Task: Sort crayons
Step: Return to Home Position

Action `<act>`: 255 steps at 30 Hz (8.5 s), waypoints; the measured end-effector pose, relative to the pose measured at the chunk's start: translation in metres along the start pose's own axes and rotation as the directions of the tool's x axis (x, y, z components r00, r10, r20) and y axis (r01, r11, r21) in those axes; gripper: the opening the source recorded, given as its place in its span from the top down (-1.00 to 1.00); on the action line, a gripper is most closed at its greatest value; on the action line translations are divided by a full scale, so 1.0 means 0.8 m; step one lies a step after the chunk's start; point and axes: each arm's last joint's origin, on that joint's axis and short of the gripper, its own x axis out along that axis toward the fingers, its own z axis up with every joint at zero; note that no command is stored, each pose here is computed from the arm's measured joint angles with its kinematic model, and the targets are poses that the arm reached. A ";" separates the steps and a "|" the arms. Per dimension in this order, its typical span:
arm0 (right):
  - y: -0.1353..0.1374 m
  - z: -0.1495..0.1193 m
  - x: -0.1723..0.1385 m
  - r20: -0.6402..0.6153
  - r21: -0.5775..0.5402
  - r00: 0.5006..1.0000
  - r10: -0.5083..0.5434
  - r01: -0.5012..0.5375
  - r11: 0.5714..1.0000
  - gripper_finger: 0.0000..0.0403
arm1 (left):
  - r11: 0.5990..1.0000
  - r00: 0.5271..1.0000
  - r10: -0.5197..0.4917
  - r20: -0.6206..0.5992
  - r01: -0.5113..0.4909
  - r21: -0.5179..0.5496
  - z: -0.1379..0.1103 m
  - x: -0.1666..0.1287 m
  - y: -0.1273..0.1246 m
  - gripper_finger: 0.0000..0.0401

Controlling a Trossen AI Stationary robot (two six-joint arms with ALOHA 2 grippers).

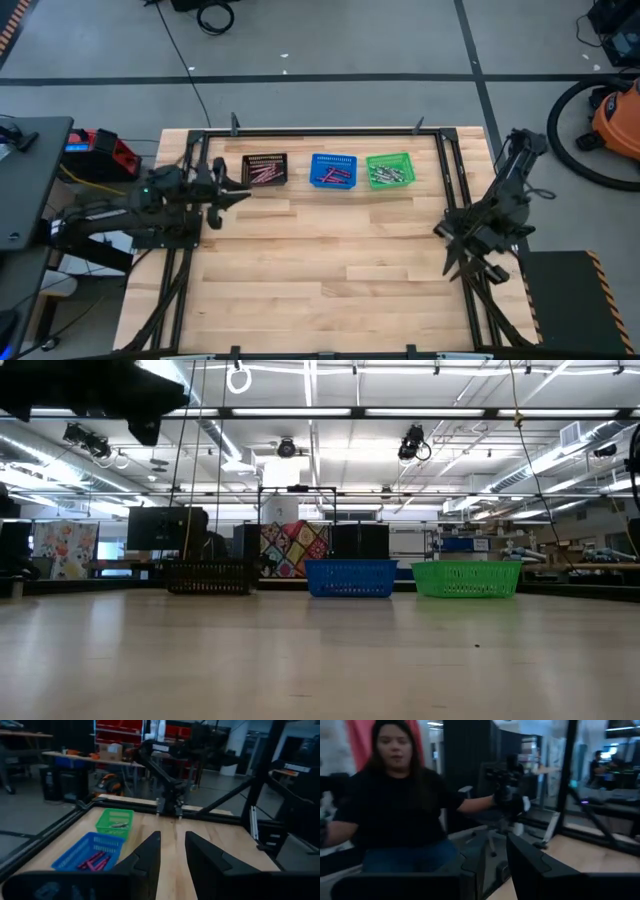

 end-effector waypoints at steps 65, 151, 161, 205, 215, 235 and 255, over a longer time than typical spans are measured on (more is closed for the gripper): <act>0.008 -0.152 -0.014 -0.164 0.132 0.953 0.254 -0.233 0.963 0.58 | 0.988 0.978 0.034 -0.205 -0.001 0.157 -0.139 0.010 -0.007 0.62; 0.002 -0.109 -0.044 0.207 0.101 0.946 0.247 -0.272 0.957 0.58 | 0.997 1.000 0.007 0.024 -0.008 0.070 -0.115 -0.013 -0.009 0.62; 0.002 -0.109 -0.044 0.207 0.101 0.946 0.247 -0.272 0.957 0.58 | 0.997 1.000 0.006 0.025 -0.008 0.070 -0.115 -0.013 -0.009 0.62; 0.002 -0.109 -0.044 0.207 0.101 0.947 0.247 -0.272 0.957 0.58 | 0.997 1.000 0.006 0.025 -0.008 0.070 -0.114 -0.013 -0.009 0.62; 0.002 -0.109 -0.044 0.207 0.101 0.947 0.247 -0.272 0.957 0.58 | 0.997 1.000 0.006 0.025 -0.008 0.070 -0.114 -0.013 -0.009 0.62; 0.002 -0.109 -0.044 0.207 0.101 0.947 0.247 -0.272 0.957 0.58 | 0.997 1.000 0.006 0.026 -0.008 0.070 -0.114 -0.013 -0.009 0.62; 0.002 -0.109 -0.044 0.207 0.101 0.947 0.247 -0.272 0.957 0.58 | 0.997 1.000 0.007 0.026 -0.008 0.070 -0.114 -0.013 -0.009 0.62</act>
